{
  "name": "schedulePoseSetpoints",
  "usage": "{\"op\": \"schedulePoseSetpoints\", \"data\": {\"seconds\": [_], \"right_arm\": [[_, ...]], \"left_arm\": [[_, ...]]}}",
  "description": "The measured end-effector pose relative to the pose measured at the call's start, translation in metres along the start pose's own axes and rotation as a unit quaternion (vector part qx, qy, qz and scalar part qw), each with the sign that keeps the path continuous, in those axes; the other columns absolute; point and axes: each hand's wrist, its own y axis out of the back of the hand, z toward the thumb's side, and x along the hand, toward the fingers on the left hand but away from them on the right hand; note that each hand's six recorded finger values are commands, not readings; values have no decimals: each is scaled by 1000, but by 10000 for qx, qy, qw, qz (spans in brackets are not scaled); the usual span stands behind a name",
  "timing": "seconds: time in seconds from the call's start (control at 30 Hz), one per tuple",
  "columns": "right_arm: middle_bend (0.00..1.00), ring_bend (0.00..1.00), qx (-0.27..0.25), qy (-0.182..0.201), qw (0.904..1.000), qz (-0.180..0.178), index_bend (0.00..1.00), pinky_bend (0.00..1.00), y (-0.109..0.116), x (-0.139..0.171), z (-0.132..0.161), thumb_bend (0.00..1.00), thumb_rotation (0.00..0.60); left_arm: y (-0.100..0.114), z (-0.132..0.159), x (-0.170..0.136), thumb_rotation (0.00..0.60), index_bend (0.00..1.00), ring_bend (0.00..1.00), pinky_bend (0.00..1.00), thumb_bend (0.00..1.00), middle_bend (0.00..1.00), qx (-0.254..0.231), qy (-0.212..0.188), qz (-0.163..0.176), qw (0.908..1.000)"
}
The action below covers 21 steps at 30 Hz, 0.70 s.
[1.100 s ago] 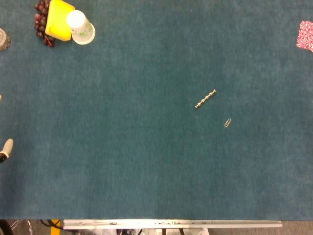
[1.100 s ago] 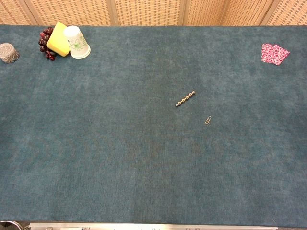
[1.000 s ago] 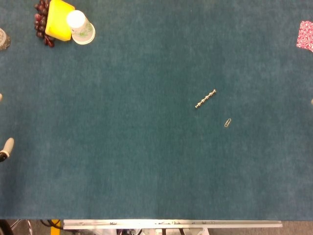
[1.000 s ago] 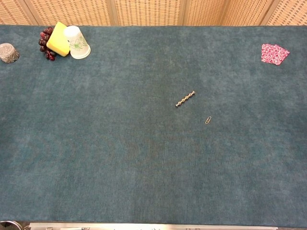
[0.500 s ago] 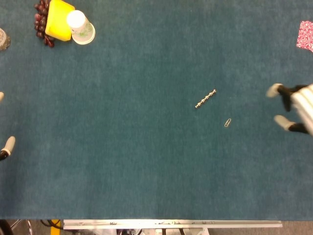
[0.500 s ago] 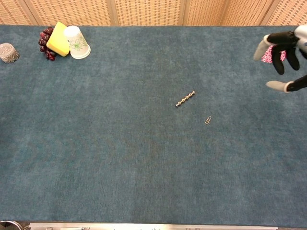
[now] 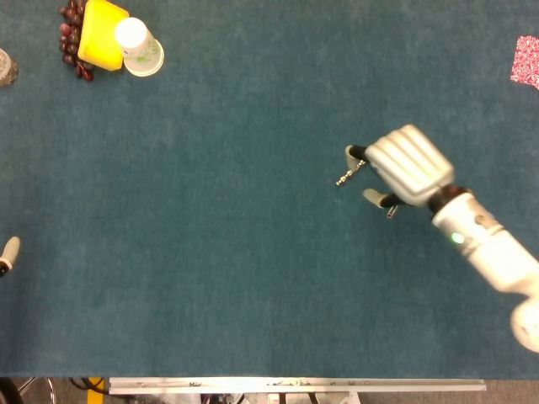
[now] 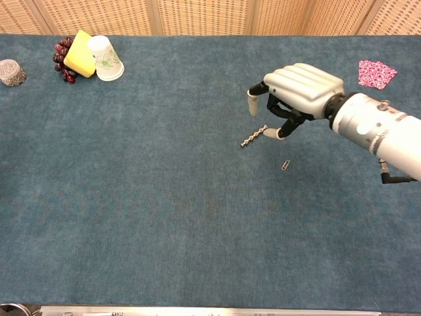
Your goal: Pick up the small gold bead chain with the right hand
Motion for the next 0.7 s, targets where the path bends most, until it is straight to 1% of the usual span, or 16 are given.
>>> {"op": "schedulePoseSetpoints", "data": {"seconds": [0.17, 0.37, 0.57, 0.7], "right_arm": [[938, 946, 119, -46, 9999, 104, 473, 1000, -15, -23, 4, 234, 600], [938, 947, 222, -113, 9994, 243, 483, 1000, -32, -41, 5, 259, 600], [938, 947, 382, -144, 9983, 423, 490, 1000, -48, -49, 3, 262, 600], [938, 947, 460, -161, 9976, 497, 491, 1000, -53, -50, 1, 262, 600]], "left_arm": [[0, 0, 1, 600, 0, 0, 0, 299, 31, -74, 22, 27, 10000], [2, 0, 0, 600, 0, 0, 0, 299, 31, -95, 51, 61, 9999], [1, -8, -3, 600, 0, 0, 0, 299, 31, -128, 204, 58, 9997], [-1, -10, -5, 600, 0, 0, 0, 299, 31, -136, 233, 63, 9996]]}}
